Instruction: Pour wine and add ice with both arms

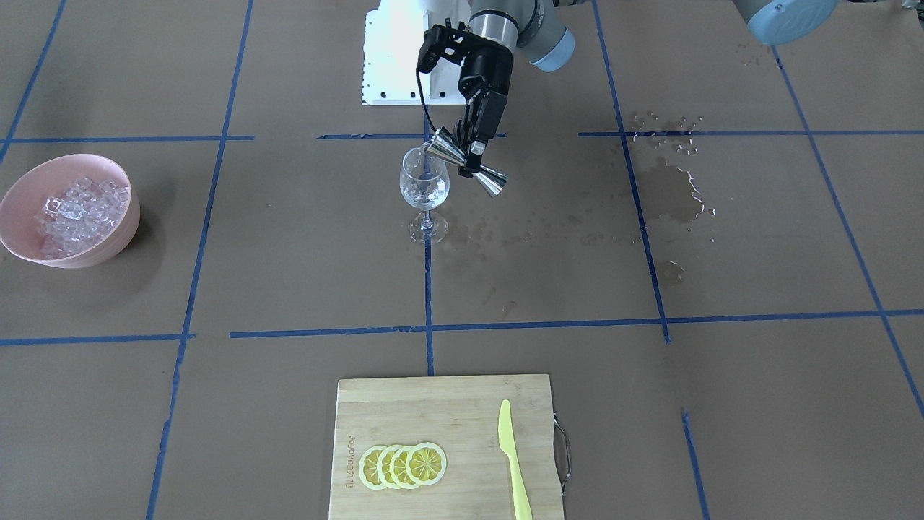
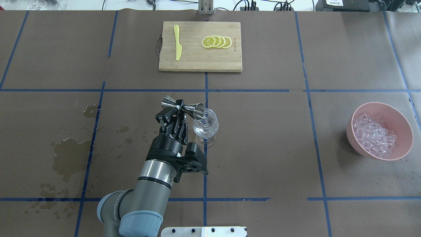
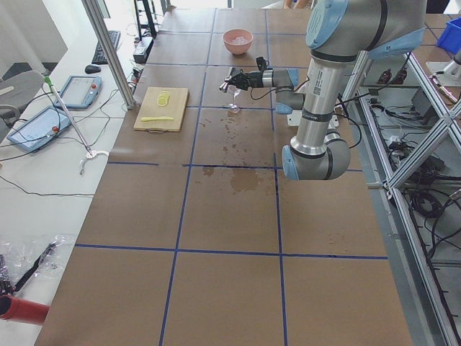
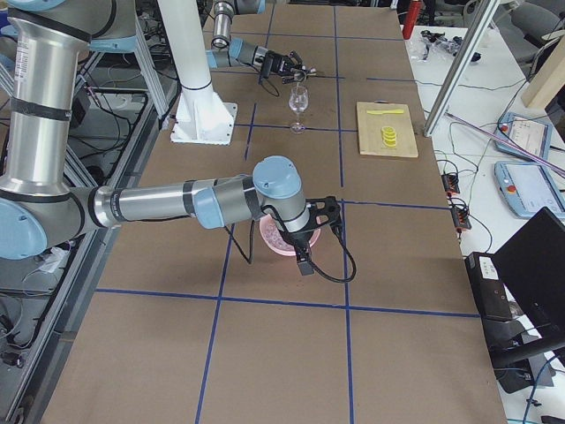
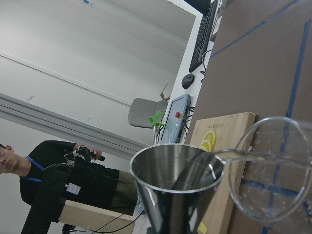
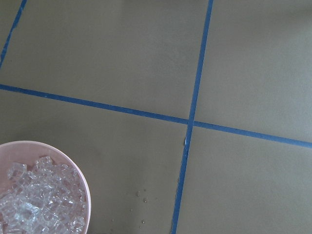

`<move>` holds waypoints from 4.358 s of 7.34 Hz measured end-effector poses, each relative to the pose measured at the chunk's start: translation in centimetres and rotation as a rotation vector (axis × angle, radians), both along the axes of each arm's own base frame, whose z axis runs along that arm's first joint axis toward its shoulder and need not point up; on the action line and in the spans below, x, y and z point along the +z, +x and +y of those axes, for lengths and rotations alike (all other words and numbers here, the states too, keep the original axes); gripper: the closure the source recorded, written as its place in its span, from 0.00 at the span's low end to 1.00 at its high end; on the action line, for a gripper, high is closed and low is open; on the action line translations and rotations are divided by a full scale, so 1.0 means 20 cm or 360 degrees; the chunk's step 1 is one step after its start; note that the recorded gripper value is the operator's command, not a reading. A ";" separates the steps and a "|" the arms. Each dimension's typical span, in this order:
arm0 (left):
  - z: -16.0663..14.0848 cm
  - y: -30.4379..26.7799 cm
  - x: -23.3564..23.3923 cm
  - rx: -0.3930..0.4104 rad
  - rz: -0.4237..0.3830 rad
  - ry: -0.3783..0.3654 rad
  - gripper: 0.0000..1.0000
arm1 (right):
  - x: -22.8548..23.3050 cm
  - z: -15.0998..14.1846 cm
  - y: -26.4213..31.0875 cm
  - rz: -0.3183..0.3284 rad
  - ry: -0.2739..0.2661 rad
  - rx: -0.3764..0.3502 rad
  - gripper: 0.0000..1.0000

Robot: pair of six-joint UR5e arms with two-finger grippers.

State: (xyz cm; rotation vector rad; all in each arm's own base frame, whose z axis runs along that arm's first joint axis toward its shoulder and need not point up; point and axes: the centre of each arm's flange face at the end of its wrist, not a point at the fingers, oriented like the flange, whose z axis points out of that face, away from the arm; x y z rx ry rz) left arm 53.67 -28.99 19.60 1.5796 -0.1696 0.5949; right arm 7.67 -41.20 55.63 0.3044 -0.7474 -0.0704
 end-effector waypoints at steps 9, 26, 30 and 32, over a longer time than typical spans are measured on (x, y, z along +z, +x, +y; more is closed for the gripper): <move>0.00 -0.02 0.00 -0.0247 -0.0436 0.0085 1.00 | 0.01 0.01 0.00 0.0000 -0.0011 0.0000 0.00; -0.09 -0.90 1.11 0.0089 0.0165 0.0275 1.00 | 0.01 0.01 0.00 0.0001 0.0000 -0.0004 0.00; 0.02 -1.25 1.48 0.0220 0.0300 0.0230 1.00 | 0.00 0.01 0.00 0.0003 0.0006 -0.0008 0.00; 0.09 -1.32 1.58 0.0502 0.0672 0.0072 1.00 | 0.00 0.01 0.00 0.0003 0.0006 -0.0008 0.00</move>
